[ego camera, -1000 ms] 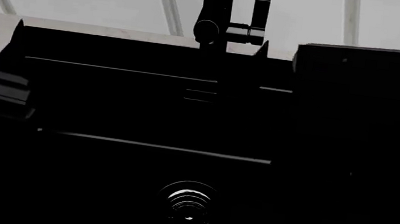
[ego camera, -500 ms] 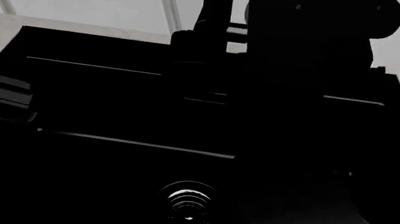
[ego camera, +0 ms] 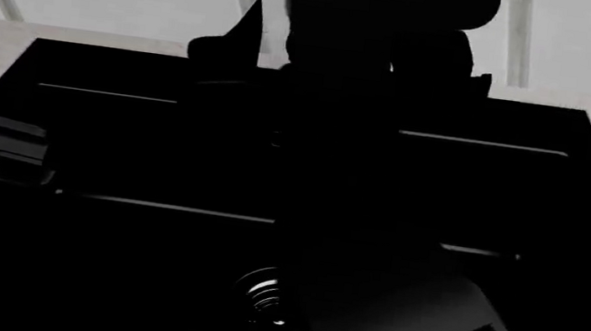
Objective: Turn the sink spout to the right.
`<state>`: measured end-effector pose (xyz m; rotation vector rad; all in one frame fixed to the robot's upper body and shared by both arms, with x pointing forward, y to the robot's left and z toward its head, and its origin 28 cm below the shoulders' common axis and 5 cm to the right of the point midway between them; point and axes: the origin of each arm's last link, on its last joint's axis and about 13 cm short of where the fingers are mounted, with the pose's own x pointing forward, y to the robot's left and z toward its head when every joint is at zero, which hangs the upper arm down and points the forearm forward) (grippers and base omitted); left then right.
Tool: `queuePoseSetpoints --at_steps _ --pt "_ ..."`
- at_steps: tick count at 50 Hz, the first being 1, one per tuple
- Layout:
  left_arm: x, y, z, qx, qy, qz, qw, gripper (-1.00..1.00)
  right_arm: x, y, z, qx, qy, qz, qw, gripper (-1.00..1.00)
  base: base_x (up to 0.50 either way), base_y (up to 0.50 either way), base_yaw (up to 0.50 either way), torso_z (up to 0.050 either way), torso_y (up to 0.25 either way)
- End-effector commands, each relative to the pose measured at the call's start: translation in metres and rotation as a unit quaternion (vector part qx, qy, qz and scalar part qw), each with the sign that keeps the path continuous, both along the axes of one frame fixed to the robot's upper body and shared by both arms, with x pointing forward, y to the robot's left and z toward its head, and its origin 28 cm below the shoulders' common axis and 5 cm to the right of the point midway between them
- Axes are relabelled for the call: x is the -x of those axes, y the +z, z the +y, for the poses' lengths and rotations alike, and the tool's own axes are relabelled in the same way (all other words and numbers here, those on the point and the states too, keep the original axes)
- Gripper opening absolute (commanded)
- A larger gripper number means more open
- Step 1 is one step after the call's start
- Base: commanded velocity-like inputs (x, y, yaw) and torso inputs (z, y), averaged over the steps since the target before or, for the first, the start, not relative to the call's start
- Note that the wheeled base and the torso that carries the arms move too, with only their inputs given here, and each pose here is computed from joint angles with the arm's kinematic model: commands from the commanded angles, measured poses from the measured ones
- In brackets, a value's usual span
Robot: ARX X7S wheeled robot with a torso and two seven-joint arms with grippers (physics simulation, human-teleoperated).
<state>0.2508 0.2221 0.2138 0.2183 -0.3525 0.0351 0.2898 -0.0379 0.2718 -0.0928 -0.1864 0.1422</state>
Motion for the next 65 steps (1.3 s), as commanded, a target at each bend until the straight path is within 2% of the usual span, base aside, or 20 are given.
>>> queuePoseSetpoints --at_steps 1,7,26,35,36,55,56,61,65 --pt "0.002 0.002 0.001 -0.002 0.001 -0.001 1.000 1.00 -0.015 -0.010 0.008 -0.012 -0.002 0.020 1.000 1.00 0.00 0.00 0.00 0.000 0.000" --pt "0.001 0.000 0.001 -0.004 0.000 0.002 1.000 1.00 -0.027 -0.020 0.012 -0.013 -0.006 0.036 0.999 1.00 0.00 0.00 0.00 0.000 0.000" --pt "0.000 -0.007 0.002 -0.004 0.002 0.006 1.000 1.00 -0.041 -0.044 0.014 -0.010 -0.013 0.069 0.997 1.00 0.00 0.00 0.00 0.000 0.000" --pt "0.000 -0.005 0.001 -0.007 0.002 0.008 1.000 1.00 -0.038 -0.044 0.016 -0.009 -0.018 0.072 0.997 1.00 0.00 0.00 0.00 0.000 0.000" --pt "0.000 -0.005 0.001 0.000 -0.002 0.008 1.000 1.00 -0.035 -0.045 0.018 0.022 -0.016 0.068 0.997 1.00 0.00 0.00 0.00 0.000 0.000" --pt "0.000 -0.005 0.001 0.002 -0.003 0.010 1.000 1.00 -0.036 -0.046 0.017 0.018 -0.016 0.071 0.997 1.00 0.00 0.00 0.00 0.000 0.000" --pt "0.000 -0.004 0.001 -0.004 -0.002 0.001 1.000 1.00 -0.037 -0.048 0.017 0.004 -0.017 0.076 0.997 1.00 0.00 0.00 0.00 0.000 0.000" --pt "-0.001 -0.005 0.000 -0.015 -0.005 0.013 1.000 1.00 -0.046 -0.049 0.019 0.015 -0.019 0.071 0.997 1.00 0.00 0.00 0.00 0.000 0.000" --pt "0.000 -0.004 -0.001 -0.030 0.003 0.000 1.000 1.00 -0.052 -0.050 0.020 0.001 -0.009 0.072 0.997 1.00 0.00 0.00 0.00 0.000 0.000"
